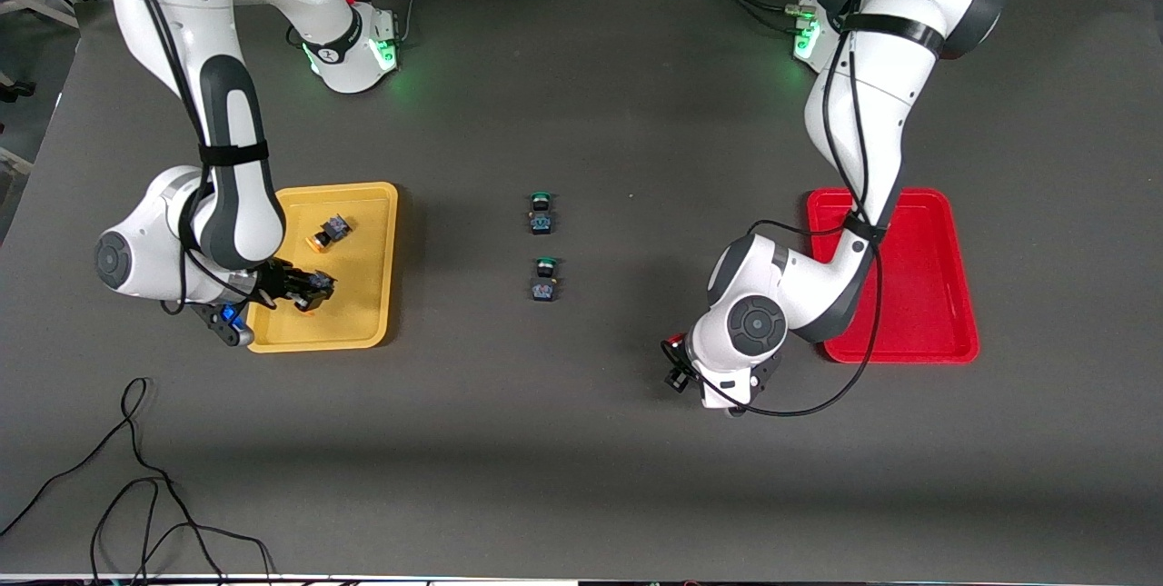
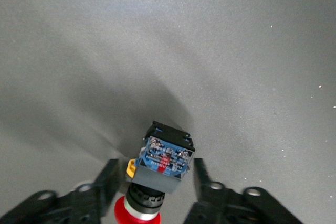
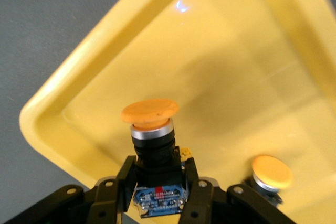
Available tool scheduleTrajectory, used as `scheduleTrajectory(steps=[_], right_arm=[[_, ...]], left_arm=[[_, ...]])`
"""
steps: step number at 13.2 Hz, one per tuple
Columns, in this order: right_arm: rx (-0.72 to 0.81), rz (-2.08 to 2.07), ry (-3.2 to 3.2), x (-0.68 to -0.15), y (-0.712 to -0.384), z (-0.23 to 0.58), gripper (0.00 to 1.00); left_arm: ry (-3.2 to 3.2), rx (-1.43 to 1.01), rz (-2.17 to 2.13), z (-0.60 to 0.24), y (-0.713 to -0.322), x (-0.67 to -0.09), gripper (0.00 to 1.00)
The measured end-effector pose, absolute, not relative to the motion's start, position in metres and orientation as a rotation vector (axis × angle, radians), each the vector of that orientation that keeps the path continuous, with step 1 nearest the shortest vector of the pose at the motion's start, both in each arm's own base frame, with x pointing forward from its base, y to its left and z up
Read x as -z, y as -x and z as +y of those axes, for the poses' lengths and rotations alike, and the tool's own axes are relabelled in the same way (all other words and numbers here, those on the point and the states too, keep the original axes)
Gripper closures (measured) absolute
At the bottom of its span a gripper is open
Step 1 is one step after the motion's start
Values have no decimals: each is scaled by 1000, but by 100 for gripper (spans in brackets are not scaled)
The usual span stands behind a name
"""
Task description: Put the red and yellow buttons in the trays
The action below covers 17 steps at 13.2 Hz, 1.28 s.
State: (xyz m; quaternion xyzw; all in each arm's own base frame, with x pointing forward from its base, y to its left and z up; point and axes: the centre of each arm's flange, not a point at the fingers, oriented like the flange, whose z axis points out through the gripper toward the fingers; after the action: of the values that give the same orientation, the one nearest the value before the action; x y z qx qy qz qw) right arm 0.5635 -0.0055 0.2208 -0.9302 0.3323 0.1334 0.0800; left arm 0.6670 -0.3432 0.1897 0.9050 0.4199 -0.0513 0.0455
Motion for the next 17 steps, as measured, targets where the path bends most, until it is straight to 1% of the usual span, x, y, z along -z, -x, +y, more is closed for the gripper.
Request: scheduleTrajectory(steps=[1,3,6,7,10,12,14,17], right_arm=[[-398,982,2781,-211,-562,2,59],[-405,981,2787,-200,-559,12,59],[-389,1009,2829,-196,-558,18,58],[-386,1011,2833,-195,-558,17,52],[-371,1012,2834,-197,-559,17,19],[-334,966,2861,-212,-565,19,0],[-253,898,2888,-254,-576,26,0],[-195,774,2868,-348,-582,42,0]], left_arm=[[-2777,154,1249,-344,-667,-191,52],[-2826,168,1208,-343,-665,-190,52],[-3003,379,1162,-330,-659,-212,52],[-3047,430,1145,-319,-661,-225,52],[-3147,524,1111,-258,-670,-257,52],[-3161,548,1057,-196,-678,-272,52],[-3166,543,967,-117,-677,-287,52],[-3188,520,890,-18,-652,-279,52]])
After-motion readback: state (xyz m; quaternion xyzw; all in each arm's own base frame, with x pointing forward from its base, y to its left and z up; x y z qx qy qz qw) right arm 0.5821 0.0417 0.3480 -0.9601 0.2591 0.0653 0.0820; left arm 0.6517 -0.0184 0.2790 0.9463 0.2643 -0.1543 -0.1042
